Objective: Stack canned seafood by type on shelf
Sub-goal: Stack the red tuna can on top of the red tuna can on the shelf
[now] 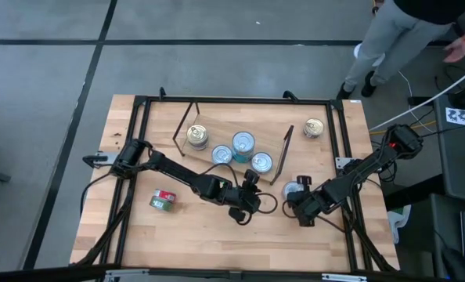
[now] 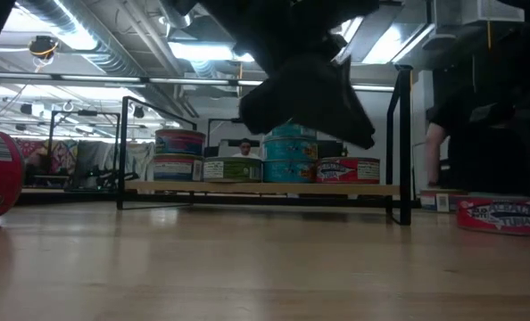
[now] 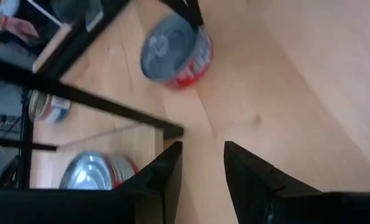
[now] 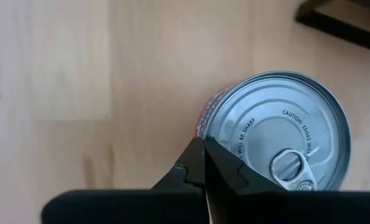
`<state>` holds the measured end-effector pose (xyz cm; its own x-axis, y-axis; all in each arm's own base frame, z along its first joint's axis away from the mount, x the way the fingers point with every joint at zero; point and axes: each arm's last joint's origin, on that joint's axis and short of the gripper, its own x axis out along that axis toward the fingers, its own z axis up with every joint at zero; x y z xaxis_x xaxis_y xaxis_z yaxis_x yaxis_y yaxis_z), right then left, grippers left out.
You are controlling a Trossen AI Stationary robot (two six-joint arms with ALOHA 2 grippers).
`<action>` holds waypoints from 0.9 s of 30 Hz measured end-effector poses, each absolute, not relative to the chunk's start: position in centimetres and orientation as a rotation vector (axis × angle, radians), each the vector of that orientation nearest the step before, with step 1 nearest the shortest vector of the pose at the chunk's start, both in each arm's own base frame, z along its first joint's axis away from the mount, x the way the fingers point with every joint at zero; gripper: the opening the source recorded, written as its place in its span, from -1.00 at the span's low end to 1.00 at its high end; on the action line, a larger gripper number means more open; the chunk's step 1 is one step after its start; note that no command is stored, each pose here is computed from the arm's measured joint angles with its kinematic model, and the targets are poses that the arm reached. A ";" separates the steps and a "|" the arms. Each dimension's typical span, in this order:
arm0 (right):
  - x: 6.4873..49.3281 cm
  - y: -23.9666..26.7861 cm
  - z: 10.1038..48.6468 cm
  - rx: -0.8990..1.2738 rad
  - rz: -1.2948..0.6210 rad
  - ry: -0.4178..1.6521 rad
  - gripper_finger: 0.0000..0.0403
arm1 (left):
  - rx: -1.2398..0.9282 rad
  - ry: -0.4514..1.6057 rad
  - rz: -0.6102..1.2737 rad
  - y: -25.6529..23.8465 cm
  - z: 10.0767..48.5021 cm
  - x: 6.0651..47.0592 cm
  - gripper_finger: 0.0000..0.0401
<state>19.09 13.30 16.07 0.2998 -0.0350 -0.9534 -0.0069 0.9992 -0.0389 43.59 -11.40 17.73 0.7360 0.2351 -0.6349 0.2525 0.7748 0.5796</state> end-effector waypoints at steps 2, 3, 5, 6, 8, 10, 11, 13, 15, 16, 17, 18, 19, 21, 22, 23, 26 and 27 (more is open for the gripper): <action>19.3 13.5 16.1 -0.023 -0.007 1.246 -1.00 | 0.676 0.720 -0.041 -11.6 18.0 43.8 -0.43; 19.4 13.5 16.1 -0.015 -0.001 1.237 -1.00 | 0.662 0.699 -0.061 -11.7 18.1 43.9 -0.43; 19.6 13.7 16.1 0.001 0.013 1.221 -1.00 | 0.633 0.656 -0.106 -11.9 18.3 44.2 -0.43; 19.6 13.8 16.2 0.010 0.022 1.214 -1.00 | 0.622 0.636 -0.123 -12.0 18.4 44.3 -0.43; 19.8 13.9 16.2 0.024 0.035 1.205 -1.00 | 0.609 0.612 -0.141 -12.1 18.6 44.4 -0.43; 19.9 14.0 16.2 0.037 0.047 1.194 -1.00 | 0.603 0.595 -0.144 -12.2 18.7 44.5 -0.43; 19.9 14.1 16.3 0.041 0.052 1.187 -1.00 | 0.601 0.586 -0.142 -12.2 18.8 44.5 -0.43; 20.0 14.1 16.3 0.046 0.055 1.177 -1.00 | 0.596 0.573 -0.145 -12.2 18.9 44.6 -0.43; 20.1 14.1 16.3 0.048 0.056 1.174 -1.00 | 0.591 0.563 -0.153 -12.2 19.0 44.7 -0.43; 20.1 14.2 16.3 0.051 0.059 1.169 -1.00 | 0.587 0.559 -0.160 -12.2 19.0 44.7 -0.43; 20.2 14.2 16.4 0.057 0.063 1.161 -1.00 | 0.587 0.553 -0.167 -12.2 19.0 44.7 -0.43; 20.3 14.3 16.4 0.064 0.069 1.151 -1.00 | 0.589 0.547 -0.172 -12.2 19.1 44.7 -0.43; 20.4 14.4 16.5 0.071 0.075 1.141 -1.00 | 0.590 0.540 -0.173 -12.2 19.1 44.8 -0.43; 20.5 14.5 16.6 0.085 0.088 1.123 -1.00 | 0.588 0.521 -0.172 -12.3 19.3 44.9 -0.43; 20.6 14.6 16.6 0.090 0.092 1.113 -1.00 | 0.586 0.514 -0.173 -12.3 19.3 44.9 -0.43; 20.7 14.7 16.7 0.096 0.098 1.101 -1.00 | 0.585 0.505 -0.172 -12.3 19.4 44.9 -0.43; 20.9 14.8 16.8 0.110 0.109 1.074 -1.00 | 0.607 0.496 -0.178 -12.3 19.5 45.0 -0.43; 21.0 14.8 16.8 0.113 0.111 1.069 -1.00 | 0.610 0.496 -0.183 -12.3 19.4 45.0 -0.43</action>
